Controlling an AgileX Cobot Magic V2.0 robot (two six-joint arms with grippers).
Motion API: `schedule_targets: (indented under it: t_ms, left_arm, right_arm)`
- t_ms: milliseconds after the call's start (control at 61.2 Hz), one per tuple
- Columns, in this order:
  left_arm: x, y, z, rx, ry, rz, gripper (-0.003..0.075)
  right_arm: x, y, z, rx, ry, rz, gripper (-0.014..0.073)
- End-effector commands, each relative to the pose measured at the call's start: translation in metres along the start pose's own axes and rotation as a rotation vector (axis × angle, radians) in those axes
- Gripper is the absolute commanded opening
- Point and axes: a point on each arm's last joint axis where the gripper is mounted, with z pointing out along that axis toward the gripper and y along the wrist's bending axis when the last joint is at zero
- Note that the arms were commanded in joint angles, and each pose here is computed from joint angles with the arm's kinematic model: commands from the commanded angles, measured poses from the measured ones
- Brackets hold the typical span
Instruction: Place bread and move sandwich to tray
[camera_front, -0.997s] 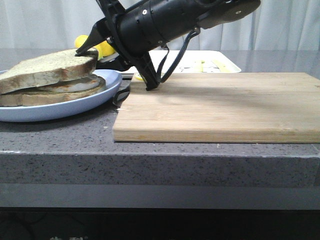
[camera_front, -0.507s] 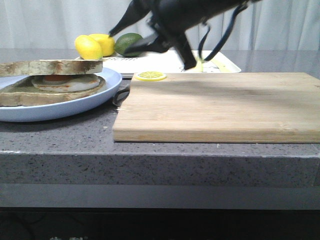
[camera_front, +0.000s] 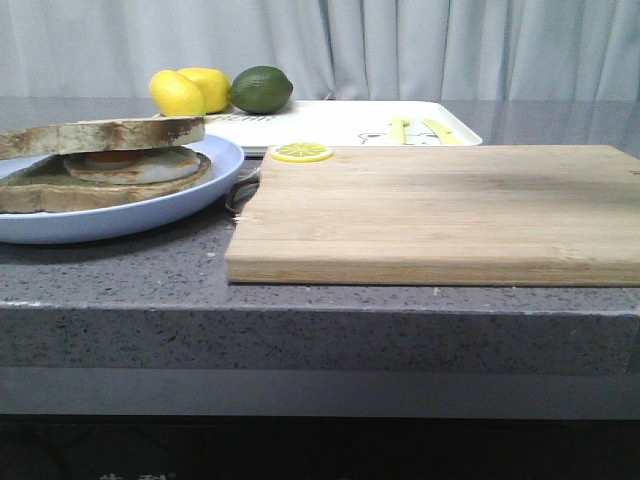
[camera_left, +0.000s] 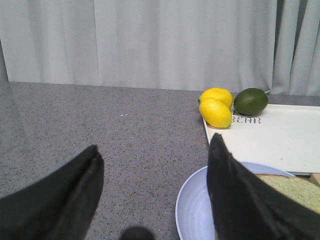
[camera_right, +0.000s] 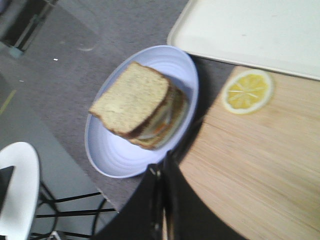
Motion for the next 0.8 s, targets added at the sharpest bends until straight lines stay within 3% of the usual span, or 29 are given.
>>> schedule_targets:
  t_ms: [0, 163, 245, 392, 588, 784]
  left_arm:
    - [-0.016, 0.000, -0.001, 0.003, -0.100, -0.004, 0.0437]
    - [-0.016, 0.000, -0.001, 0.003, -0.100, -0.004, 0.0437]
    - [-0.016, 0.000, -0.001, 0.003, -0.100, -0.004, 0.0437]
    - [-0.016, 0.000, -0.001, 0.003, -0.100, -0.004, 0.0437]
    - [-0.016, 0.000, -0.001, 0.003, -0.100, -0.004, 0.0437]
    - [-0.016, -0.001, -0.001, 0.005, -0.100, -0.012, 0.0437]
  right_arm:
    - [-0.003, 0.007, -0.042, 0.152, -0.069, -0.057, -0.0060]
    - [0.007, -0.006, -0.092, 0.600, -0.130, -0.073, -0.0060]
    - [0.015, -0.005, -0.108, 0.703, -0.193, -0.081, -0.0060]
    - [0.043, 0.001, -0.122, 0.706, -0.335, -0.135, -0.0060]
    - [0.106, 0.002, -0.130, 0.655, -0.526, -0.184, -0.0060]
    - [0.163, -0.007, -0.127, 0.645, -0.585, -0.205, -0.0060]
